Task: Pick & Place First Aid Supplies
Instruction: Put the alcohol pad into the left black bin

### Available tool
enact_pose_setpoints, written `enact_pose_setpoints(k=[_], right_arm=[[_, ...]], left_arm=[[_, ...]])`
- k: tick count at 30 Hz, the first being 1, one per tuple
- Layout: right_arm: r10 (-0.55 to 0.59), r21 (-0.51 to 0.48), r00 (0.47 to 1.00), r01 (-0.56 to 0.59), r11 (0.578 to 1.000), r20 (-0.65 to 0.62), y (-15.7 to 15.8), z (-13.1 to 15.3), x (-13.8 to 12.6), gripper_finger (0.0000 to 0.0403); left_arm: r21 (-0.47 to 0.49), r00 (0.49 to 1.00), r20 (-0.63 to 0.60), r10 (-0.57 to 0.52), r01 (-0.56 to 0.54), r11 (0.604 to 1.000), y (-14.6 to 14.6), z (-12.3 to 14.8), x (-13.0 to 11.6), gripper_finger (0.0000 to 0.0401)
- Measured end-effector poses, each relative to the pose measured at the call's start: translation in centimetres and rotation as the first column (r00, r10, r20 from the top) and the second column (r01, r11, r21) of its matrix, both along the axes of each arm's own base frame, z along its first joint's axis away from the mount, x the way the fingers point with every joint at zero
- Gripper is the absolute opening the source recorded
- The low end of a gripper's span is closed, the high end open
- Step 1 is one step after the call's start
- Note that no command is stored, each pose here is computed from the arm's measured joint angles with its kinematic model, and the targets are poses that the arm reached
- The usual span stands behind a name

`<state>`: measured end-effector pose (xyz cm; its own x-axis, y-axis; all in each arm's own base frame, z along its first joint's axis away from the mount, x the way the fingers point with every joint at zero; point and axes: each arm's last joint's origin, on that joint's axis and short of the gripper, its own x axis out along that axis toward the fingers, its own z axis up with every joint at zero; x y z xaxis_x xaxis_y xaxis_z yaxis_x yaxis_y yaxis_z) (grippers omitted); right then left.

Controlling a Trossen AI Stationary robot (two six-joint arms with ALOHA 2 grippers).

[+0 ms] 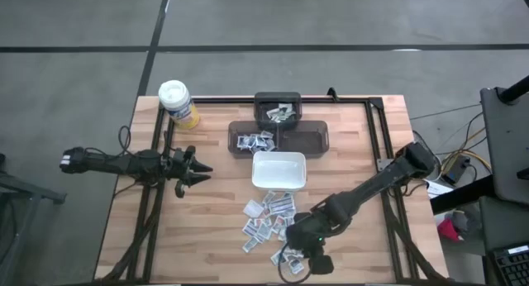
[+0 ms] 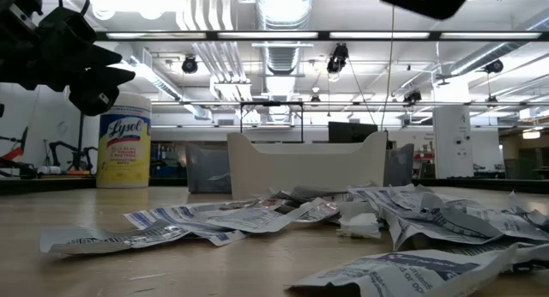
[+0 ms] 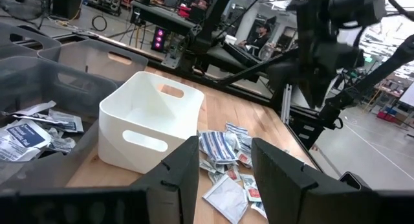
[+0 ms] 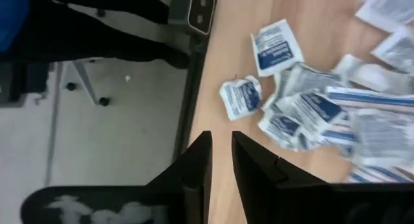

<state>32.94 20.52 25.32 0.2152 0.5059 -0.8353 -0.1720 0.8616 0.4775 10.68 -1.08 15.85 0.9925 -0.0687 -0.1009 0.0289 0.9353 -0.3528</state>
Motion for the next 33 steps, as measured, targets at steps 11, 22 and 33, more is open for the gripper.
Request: enact_pose_setpoints(k=[11, 22, 33], right_arm=[[-0.148, -0.007, 0.976, 0.149, 0.989, -0.159, 1.4, -4.2, 1.3, 0.0108], [-0.141, -0.128, 0.975, 0.12, 0.984, -0.172, 3.1, -7.6, 1.0, 0.0134], [-0.126, -0.219, 0.98, 0.09, 0.972, -0.155, 3.3, -10.0, 1.4, 0.0133]], left_arm=[[0.002, 1.0, -0.02, 0.0, 0.0, 1.0, 0.0, -0.2, 0.0, 0.0136], [0.004, 0.999, -0.039, -0.002, 0.002, 1.0, 0.0, -0.4, 0.0, 0.0136], [0.005, 0.999, -0.045, -0.001, 0.002, 1.0, 0.0, -0.4, 0.0, 0.0136]])
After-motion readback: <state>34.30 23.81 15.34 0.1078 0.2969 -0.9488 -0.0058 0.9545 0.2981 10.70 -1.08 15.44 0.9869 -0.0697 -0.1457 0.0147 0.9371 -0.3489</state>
